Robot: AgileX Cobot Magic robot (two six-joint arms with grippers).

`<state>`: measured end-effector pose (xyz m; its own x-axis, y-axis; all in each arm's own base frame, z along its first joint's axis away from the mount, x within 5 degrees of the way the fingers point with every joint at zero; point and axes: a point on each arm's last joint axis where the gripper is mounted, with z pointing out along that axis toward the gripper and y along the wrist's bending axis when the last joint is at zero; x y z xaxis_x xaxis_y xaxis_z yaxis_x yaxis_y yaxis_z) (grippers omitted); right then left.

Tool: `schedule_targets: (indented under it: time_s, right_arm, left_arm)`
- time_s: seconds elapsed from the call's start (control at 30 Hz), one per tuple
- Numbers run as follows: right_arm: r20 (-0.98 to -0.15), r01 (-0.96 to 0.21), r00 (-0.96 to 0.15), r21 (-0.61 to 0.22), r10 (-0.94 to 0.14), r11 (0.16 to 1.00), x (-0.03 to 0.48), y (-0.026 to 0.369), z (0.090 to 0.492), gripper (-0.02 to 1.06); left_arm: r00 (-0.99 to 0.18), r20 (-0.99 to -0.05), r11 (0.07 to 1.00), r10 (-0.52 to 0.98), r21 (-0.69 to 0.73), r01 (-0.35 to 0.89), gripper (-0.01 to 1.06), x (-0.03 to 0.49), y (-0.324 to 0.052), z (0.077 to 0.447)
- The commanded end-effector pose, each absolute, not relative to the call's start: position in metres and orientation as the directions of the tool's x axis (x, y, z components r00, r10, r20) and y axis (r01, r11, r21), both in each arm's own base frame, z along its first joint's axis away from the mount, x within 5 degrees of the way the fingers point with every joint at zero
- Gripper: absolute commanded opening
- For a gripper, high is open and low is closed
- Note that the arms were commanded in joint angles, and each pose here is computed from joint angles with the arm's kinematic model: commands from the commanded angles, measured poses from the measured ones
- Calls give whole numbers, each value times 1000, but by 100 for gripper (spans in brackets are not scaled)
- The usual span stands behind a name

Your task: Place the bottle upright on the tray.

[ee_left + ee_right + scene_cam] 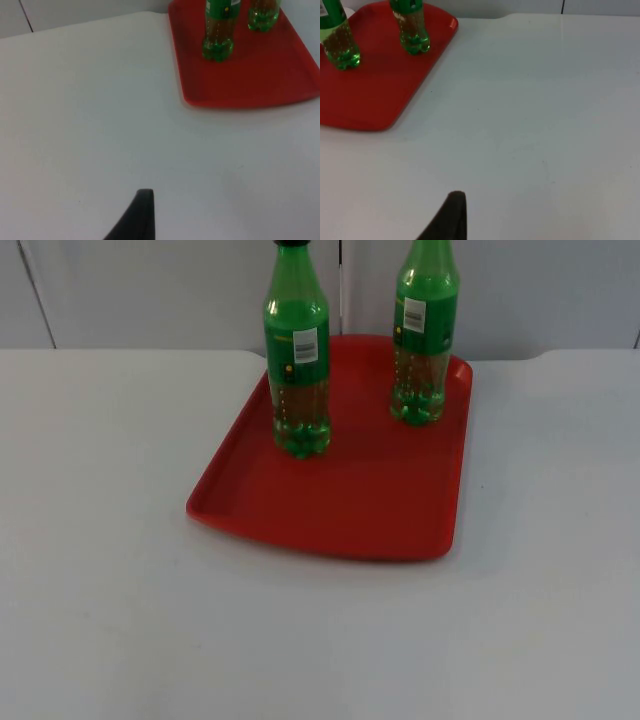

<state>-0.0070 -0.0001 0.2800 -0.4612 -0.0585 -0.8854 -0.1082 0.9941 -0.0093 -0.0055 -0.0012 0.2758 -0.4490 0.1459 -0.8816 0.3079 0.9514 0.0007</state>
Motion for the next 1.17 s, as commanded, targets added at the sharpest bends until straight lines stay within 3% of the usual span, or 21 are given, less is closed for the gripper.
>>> schedule_targets:
  time_s: [0.0,0.7,1.13]
  right_arm:
    - [-889,-100,-455,-7,-52,995,-7,0,280,105]
    - [-889,-100,-455,-7,-52,995,-7,0,280,105]
    - [-889,-100,-455,-7,-52,995,-7,0,280,105]
  left_arm:
    - [-452,-881,950,137,-12,311,105,-6,-2,275]
    - [-453,-881,953,134,-10,302,105,-6,-2,275]
    - [-472,-881,998,17,-10,55,105,-5,-3,275]
